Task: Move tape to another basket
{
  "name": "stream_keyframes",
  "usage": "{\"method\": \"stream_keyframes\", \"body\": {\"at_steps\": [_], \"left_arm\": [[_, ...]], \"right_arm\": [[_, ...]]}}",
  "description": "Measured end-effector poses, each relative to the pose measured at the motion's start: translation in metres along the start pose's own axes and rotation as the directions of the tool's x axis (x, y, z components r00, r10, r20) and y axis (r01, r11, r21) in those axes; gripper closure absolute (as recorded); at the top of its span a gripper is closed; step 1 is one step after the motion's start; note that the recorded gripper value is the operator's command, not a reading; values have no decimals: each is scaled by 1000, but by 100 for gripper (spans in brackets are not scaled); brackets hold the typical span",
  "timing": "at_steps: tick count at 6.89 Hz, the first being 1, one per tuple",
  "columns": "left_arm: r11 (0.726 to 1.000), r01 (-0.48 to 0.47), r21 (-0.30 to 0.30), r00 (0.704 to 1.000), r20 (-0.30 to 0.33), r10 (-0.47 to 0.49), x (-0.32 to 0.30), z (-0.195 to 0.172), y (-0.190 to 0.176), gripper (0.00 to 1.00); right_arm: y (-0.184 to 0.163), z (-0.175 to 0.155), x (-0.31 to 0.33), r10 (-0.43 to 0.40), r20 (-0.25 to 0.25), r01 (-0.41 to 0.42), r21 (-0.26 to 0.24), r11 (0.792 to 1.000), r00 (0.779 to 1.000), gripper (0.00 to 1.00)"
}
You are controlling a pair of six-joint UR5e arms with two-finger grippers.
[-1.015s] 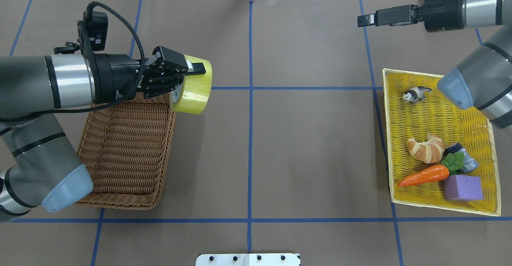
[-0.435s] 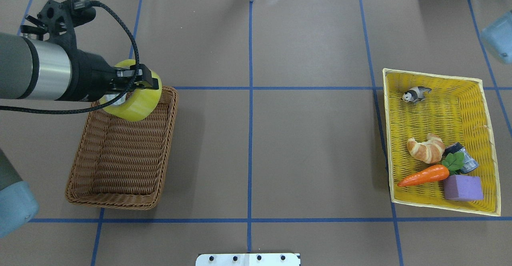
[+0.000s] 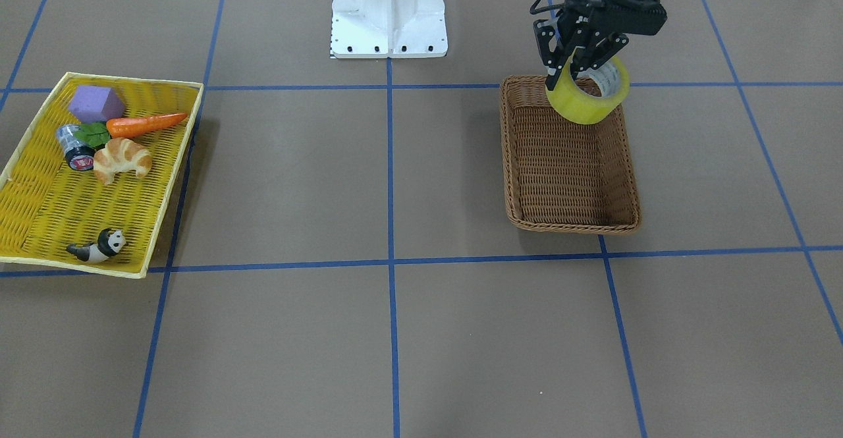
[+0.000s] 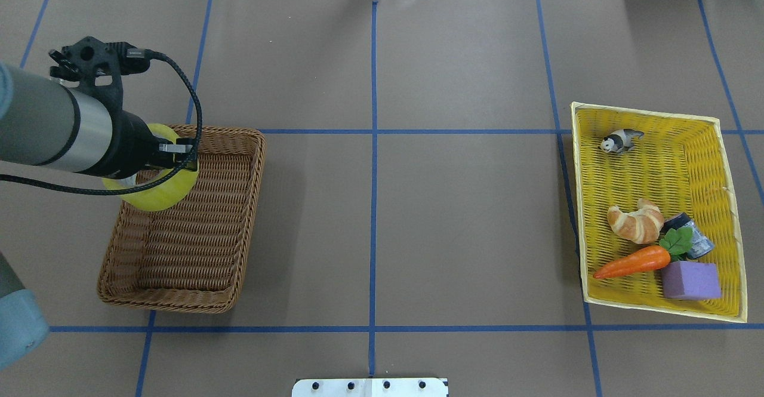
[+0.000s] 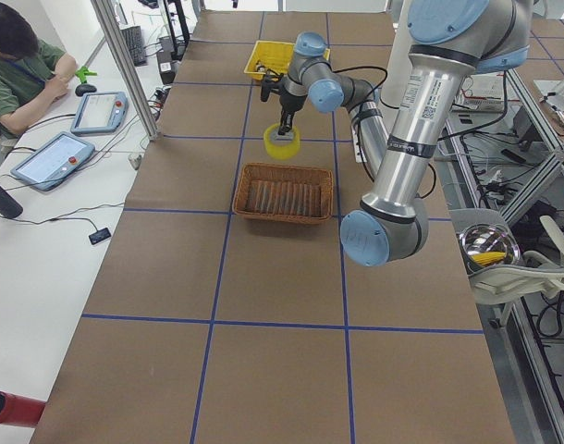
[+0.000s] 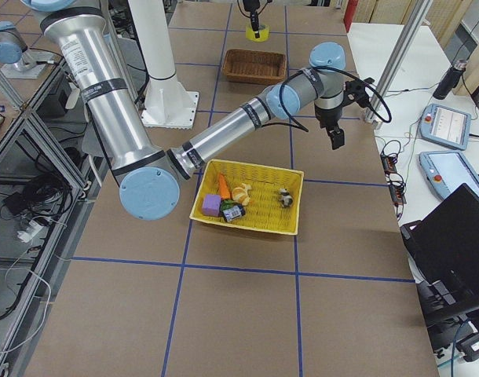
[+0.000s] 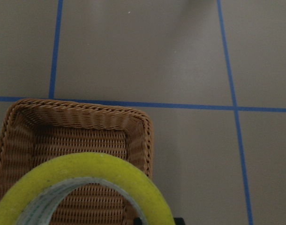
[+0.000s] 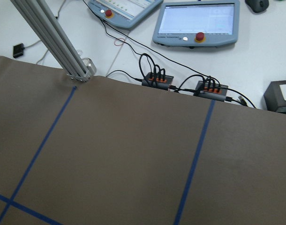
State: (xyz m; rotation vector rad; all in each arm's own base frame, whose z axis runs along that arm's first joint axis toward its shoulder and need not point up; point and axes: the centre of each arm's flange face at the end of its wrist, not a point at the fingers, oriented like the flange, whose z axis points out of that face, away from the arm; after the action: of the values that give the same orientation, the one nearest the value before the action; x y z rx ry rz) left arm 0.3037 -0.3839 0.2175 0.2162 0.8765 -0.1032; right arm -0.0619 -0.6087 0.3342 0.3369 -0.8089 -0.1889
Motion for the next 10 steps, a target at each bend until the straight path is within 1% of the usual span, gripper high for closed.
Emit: {"method": "stream_keyframes", "body": {"at_steps": [1,2,3,4,5,6,7,8,9,10], "left_arm": [[999,-1,-46,999,50,3,0,33,3,100],[996,-1,-87,996,93,9,2,66,8,100],[993,-1,-117,992,125,16,6,97,10,100],[991,-1,-131,990,139,19,8,124,8,100],[991,-2,-135,990,142,21,8,147,5,100],[991,-1,-137,989,147,21,6,162,1,3],[991,1,-131,987,158,20,4,171,-2,2],[994,1,-107,984,177,18,-1,175,-6,2],[997,-14,-76,981,193,29,-8,172,-17,2],[997,-50,-54,977,204,60,-22,162,-36,2]], "right_arm": [[13,2,10,25,-26,-28,-108,994,999,0],[24,2,20,28,-42,-36,-187,982,999,0],[34,2,33,29,-52,-40,-243,969,998,0],[43,4,42,45,-65,-62,-288,955,997,0],[49,5,48,60,-79,-82,-315,946,995,0],[53,7,52,69,-87,-94,-329,939,994,0],[55,8,53,74,-90,-100,-336,936,993,0],[56,9,54,82,-91,-109,-345,932,992,0],[58,10,55,94,-92,-122,-358,926,991,0],[63,11,56,105,-97,-134,-369,920,990,0]]}}
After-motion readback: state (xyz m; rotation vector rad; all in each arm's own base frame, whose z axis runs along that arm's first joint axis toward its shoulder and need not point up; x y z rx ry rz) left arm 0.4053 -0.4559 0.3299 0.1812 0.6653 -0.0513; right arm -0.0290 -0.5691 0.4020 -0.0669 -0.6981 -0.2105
